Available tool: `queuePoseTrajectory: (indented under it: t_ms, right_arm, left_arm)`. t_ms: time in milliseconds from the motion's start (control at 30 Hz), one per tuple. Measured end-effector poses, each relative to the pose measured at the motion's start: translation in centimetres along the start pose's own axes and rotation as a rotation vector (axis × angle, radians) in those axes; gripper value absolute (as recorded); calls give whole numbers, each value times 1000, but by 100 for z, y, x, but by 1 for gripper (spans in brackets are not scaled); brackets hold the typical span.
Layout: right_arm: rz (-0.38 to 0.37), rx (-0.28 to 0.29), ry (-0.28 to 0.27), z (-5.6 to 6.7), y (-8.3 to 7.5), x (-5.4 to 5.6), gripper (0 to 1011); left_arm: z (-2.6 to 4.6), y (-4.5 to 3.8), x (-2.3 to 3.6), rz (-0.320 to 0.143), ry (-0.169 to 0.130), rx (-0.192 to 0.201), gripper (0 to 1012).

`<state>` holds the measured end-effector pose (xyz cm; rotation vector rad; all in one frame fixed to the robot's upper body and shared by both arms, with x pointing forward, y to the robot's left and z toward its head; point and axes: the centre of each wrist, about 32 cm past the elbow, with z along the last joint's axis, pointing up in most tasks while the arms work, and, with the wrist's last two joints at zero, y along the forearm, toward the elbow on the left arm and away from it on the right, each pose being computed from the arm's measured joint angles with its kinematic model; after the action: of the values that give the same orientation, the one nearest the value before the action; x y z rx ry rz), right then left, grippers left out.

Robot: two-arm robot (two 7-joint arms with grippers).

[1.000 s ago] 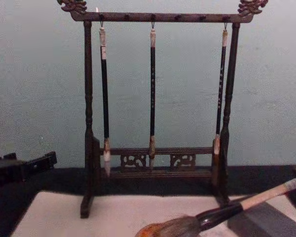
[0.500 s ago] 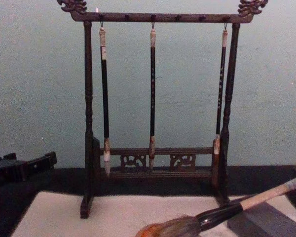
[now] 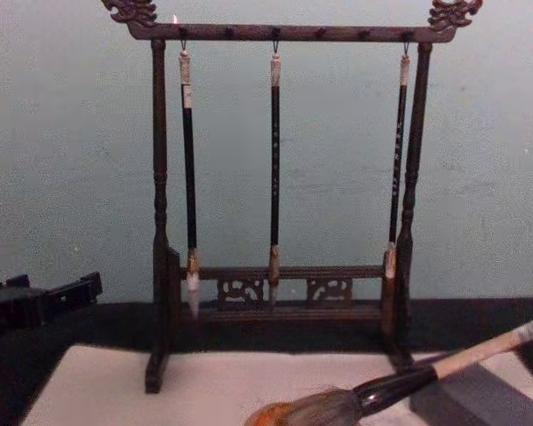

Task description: Pick up the brush from the inkstone, write on the paper, then place the brush back to its original position.

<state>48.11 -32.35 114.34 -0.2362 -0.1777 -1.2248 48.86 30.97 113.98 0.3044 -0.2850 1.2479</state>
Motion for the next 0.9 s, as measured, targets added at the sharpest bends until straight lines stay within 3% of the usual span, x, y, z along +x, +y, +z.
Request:
queuePoseTrajectory:
  t_ms: [233, 467, 900]
  right_arm:
    - [25, 8, 74, 8, -142, 50, 1001]
    - [54, 12, 198, 2, -293, 76, 1001]
    - [153, 3, 566, -99, -357, 130, 1001]
  left_arm:
    - [0, 0, 0, 0, 0, 0, 1002]
    - [0, 0, 0, 0, 0, 0, 1002]
    - [0, 0, 0, 0, 0, 0, 1002]
